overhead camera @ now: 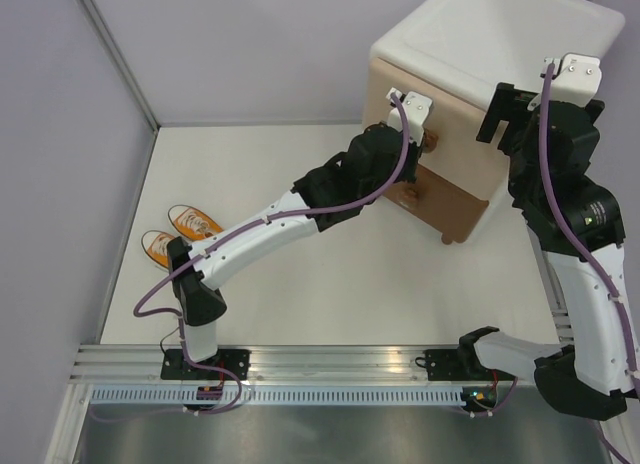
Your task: Place and organize the shoes in the shoe cabinet
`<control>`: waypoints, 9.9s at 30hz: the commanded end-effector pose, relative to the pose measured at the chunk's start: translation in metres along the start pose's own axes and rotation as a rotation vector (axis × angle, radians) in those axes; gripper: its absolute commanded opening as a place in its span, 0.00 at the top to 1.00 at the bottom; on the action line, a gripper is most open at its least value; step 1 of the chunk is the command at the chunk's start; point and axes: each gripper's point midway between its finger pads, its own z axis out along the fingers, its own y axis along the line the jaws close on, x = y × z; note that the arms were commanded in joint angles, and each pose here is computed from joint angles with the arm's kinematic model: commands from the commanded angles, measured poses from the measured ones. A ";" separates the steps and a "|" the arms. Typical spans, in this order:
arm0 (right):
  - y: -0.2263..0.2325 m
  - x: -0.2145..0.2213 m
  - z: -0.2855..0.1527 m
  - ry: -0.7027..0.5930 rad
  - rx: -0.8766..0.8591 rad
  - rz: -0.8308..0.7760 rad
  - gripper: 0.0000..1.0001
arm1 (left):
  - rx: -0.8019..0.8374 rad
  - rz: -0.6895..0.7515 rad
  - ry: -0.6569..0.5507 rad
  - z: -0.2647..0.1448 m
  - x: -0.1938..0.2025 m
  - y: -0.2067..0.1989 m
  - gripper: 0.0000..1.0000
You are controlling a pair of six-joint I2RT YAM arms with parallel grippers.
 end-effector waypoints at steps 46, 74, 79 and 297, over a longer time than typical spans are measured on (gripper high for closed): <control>-0.016 -0.005 0.008 0.000 -0.064 0.080 0.02 | -0.111 -0.005 -0.189 0.041 -0.025 -0.003 0.47; -0.022 -0.005 0.017 0.040 -0.011 0.034 0.02 | -0.097 -0.041 -0.171 -0.028 -0.025 0.007 0.98; -0.018 0.005 0.020 0.062 -0.026 0.034 0.02 | -0.086 -0.047 -0.169 -0.042 -0.025 0.008 0.98; 0.013 0.034 -0.102 -0.152 -0.560 0.136 0.02 | -0.684 -0.481 0.193 -0.185 0.084 0.328 0.09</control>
